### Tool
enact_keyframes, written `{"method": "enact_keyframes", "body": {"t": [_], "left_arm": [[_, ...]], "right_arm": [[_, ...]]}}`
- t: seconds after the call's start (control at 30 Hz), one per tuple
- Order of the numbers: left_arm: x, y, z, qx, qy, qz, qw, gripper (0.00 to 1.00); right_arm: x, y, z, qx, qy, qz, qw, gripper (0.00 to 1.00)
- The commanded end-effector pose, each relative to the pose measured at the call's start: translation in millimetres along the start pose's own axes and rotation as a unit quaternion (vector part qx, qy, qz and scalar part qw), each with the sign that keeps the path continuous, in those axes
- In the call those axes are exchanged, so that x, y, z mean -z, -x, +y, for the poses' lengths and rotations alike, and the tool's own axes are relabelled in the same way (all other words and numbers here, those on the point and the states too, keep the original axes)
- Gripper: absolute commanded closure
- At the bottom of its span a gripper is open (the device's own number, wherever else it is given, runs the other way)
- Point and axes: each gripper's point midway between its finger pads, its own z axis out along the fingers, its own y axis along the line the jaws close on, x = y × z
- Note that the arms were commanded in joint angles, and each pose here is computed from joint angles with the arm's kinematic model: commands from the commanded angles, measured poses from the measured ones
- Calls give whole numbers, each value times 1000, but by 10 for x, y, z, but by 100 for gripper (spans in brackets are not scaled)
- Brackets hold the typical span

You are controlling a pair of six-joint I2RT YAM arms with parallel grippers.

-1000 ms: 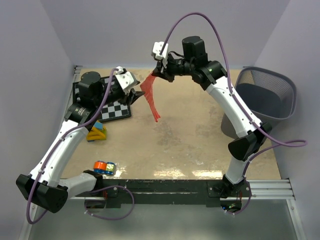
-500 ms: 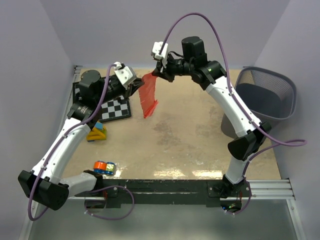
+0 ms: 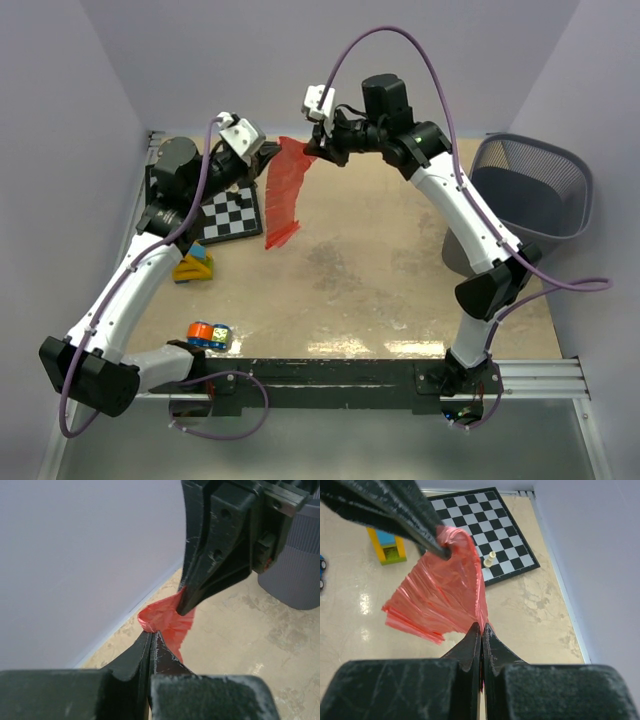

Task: Put the trash bags into the trash bin
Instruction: Unfold the trash bag at the center of the board.

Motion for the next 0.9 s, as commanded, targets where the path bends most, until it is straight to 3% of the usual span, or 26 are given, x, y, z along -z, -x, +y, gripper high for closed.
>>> {"method": "enact_keyframes", "body": {"t": [0.0, 0.07, 0.17, 0.23, 0.57, 0.73, 0.87], "left_arm": [[11, 129, 209, 12, 39, -24, 999, 100], [23, 114, 232, 12, 43, -23, 999, 100], [26, 101, 239, 12, 44, -22, 999, 100], [27, 98, 227, 13, 41, -22, 999, 100], [37, 38, 195, 14, 36, -15, 999, 100], [29, 43, 156, 16, 25, -17, 999, 80], [22, 81, 146, 18, 21, -25, 999, 80]], "right_arm": [[33, 91, 41, -15, 23, -14, 1000, 100], [34, 42, 39, -29, 32, -7, 999, 100], [42, 14, 1, -32, 26, -3, 999, 86], [35, 4, -11, -31, 23, -3, 999, 84], [2, 124, 10, -26, 42, -26, 998, 100], [-13, 135, 6, -30, 43, -29, 998, 100], [-2, 146, -2, -29, 40, -29, 998, 100]]}}
